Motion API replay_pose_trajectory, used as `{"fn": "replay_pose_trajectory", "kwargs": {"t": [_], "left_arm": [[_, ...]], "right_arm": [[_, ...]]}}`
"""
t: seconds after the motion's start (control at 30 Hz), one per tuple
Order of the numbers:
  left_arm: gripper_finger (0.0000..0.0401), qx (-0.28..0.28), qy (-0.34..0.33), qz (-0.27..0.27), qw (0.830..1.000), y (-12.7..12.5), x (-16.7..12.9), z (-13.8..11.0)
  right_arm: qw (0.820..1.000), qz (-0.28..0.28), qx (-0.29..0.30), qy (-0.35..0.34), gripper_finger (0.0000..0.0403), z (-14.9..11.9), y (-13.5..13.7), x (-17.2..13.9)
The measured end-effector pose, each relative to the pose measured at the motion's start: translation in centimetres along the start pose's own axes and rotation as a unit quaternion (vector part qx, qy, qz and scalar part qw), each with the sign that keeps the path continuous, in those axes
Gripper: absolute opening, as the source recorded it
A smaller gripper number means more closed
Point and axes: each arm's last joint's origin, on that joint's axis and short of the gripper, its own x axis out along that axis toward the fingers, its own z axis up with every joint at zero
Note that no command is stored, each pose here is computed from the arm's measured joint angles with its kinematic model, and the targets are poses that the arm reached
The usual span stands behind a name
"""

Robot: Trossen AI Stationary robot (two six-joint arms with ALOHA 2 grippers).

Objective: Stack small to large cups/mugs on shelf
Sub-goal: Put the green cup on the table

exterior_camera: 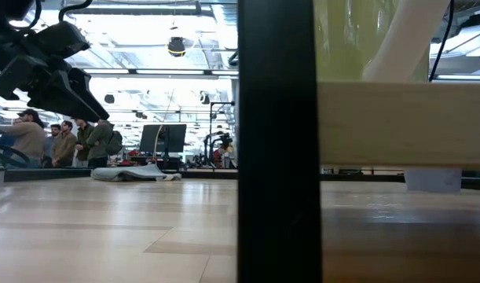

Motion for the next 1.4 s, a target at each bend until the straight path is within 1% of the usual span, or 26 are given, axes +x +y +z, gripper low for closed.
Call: {"fn": "replay_pose_trajectory", "kwargs": {"t": [0.13, 0.4, 0.77, 0.93, 1.03, 1.1, 1.23, 1.4], "left_arm": [[0.0254, 0.005, 0.007, 0.002, 1.0, 0.0, 0.0, -0.2], [0.0254, 0.005, 0.007, 0.002, 1.0, 0.0, 0.0, -0.2], [0.0254, 0.004, 0.007, 0.002, 1.0, 0.0, 0.0, -0.2], [0.0254, 0.003, 0.007, 0.002, 1.0, 0.0, 0.0, -0.2], [0.0254, 0.003, 0.007, 0.002, 1.0, 0.0, 0.0, -0.2], [0.0254, 0.003, 0.007, 0.002, 1.0, 0.0, 0.0, -0.2], [0.0254, 0.003, 0.007, 0.002, 1.0, 0.0, 0.0, -0.2], [0.0254, 0.001, 0.007, 0.004, 1.0, 0.1, 0.0, -0.2]], "right_arm": [[1.0, 0.0, -0.005, 0.0, 0.0096, 0.0, 0.0, 0.0], [0.998, 0.007, -0.069, 0.011, 0.0026, -0.1, 0.0, 0.0], [0.995, 0.001, -0.095, 0.011, 0.0025, 0.0, 0.0, -0.1], [0.99, 0.009, -0.144, 0.005, 0.0025, 0.4, 0.7, -0.9], [0.986, 0.004, -0.164, 0.01, 0.0025, 0.7, 1.0, -1.7], [0.982, -0.011, -0.186, 0.018, 0.0025, 0.9, 1.2, -2.4], [0.973, -0.066, -0.221, 0.024, 0.0025, 1.1, 1.3, -4.4], [0.954, -0.119, -0.273, 0.017, 0.0025, 1.1, 2.0, -7.4]]}}
